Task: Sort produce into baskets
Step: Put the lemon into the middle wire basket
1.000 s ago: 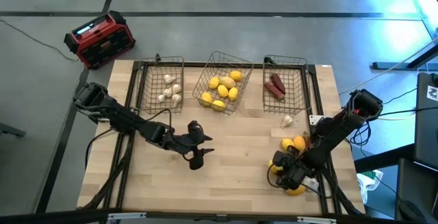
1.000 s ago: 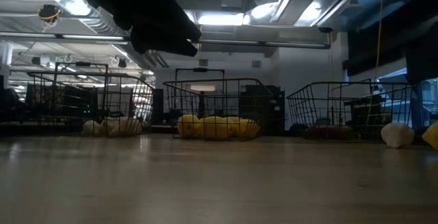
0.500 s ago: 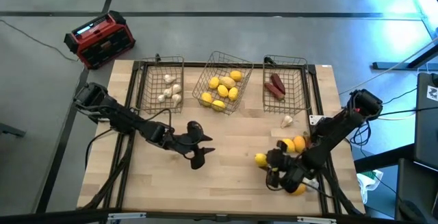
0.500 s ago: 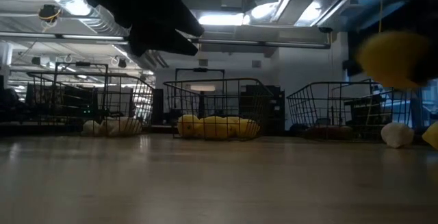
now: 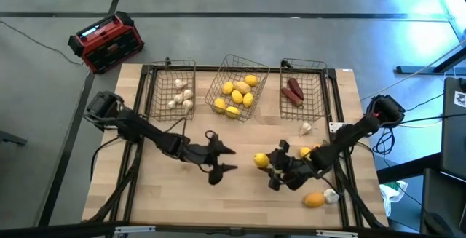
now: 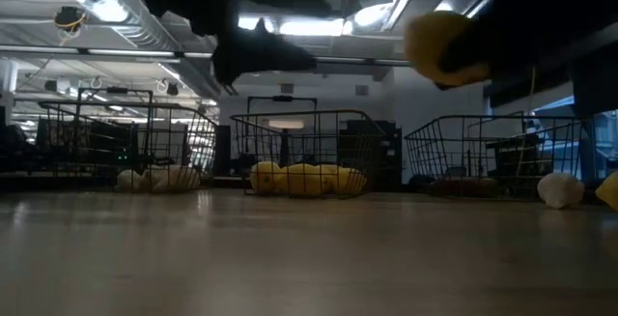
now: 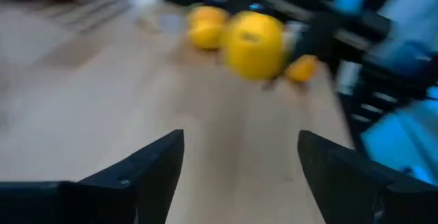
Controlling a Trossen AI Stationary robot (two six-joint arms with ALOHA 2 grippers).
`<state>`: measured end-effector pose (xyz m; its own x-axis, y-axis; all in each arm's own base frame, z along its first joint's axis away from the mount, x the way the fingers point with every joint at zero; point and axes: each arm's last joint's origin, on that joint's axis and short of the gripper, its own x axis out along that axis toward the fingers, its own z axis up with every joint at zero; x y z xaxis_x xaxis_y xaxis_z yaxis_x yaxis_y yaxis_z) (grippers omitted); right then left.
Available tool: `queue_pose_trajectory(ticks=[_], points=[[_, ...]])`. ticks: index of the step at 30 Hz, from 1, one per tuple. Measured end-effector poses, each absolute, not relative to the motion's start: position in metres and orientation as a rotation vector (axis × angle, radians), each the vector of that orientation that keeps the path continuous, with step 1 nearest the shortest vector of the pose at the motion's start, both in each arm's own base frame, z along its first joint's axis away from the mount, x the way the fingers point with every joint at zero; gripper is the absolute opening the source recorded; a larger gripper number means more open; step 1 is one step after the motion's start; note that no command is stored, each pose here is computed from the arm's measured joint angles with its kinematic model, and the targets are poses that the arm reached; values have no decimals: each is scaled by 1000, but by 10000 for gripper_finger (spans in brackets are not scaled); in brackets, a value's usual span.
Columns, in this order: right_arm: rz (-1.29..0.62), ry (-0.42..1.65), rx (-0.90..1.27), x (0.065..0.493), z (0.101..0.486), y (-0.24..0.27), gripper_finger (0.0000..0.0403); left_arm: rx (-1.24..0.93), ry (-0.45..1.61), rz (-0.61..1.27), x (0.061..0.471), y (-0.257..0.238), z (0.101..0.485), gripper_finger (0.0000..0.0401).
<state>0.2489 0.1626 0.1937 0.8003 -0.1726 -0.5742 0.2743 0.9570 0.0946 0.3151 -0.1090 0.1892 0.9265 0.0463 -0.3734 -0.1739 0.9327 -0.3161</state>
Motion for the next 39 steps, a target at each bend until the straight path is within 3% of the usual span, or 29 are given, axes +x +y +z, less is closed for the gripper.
queue_pose_trajectory(ticks=[13,30,39], points=[[-156,378,164,277,199,172,190,-371,170,2,335,-121,177,285],[-125,298,168,291,206,161,191,-339,75,-33,347,-121,196,284],[-82,255,159,293,212,162,191,-321,57,-40,350,-120,202,230]])
